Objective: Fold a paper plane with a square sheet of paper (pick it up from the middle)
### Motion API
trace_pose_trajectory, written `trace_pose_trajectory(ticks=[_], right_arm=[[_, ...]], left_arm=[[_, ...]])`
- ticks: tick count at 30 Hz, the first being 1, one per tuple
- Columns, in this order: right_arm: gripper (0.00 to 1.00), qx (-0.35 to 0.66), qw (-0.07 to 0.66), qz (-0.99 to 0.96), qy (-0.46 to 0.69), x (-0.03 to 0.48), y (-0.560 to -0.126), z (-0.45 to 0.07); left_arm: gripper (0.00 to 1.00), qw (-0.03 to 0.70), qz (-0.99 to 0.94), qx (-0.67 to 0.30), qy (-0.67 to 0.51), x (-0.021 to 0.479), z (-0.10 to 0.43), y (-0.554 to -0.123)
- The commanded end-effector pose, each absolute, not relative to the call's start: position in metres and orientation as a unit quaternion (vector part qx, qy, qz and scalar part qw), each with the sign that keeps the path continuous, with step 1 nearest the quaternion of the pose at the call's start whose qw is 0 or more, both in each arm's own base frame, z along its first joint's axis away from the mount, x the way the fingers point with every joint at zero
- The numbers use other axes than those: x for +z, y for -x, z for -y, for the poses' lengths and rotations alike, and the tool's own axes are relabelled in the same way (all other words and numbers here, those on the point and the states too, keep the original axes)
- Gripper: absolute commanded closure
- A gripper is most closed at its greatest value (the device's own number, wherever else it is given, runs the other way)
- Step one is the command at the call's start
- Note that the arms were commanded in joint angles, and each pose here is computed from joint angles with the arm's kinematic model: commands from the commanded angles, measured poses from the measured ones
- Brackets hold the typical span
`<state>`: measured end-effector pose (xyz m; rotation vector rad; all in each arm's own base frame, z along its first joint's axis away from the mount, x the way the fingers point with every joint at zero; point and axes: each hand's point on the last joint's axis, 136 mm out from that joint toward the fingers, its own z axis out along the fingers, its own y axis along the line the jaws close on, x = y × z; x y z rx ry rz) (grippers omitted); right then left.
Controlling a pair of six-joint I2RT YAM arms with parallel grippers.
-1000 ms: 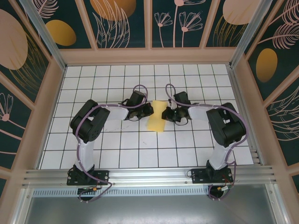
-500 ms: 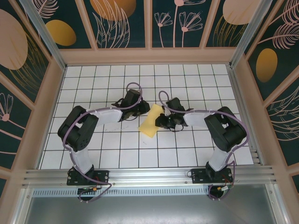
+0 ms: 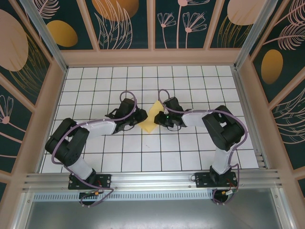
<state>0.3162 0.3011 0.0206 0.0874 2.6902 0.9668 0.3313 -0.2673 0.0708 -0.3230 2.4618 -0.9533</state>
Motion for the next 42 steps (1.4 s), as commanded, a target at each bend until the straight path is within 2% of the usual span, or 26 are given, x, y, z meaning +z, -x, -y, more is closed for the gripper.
trace_pose_trajectory(ticks=[1,11,21,36,42], right_arm=[[0.84,0.348,0.15,-0.923,-0.073,0.019,-0.331,-0.312],[0.84,0.366,0.14,-0.918,-0.066,0.029,-0.325,-0.319],[0.85,0.364,0.139,-0.919,-0.066,0.03,-0.325,-0.318],[0.86,0.322,0.133,-0.933,-0.091,0.013,-0.327,-0.304],[0.88,0.371,0.158,-0.915,-0.033,0.047,-0.333,-0.323]], left_arm=[[0.78,0.233,-0.882,-0.391,0.118,0.085,0.278,-0.326],[0.89,0.192,-0.892,-0.39,0.122,0.057,0.288,-0.322],[0.9,0.163,-0.905,-0.37,0.13,0.033,0.29,-0.318],[0.91,0.124,-0.925,-0.332,0.141,0.001,0.269,-0.286],[0.93,0.122,-0.929,-0.319,0.142,-0.006,0.264,-0.283]])
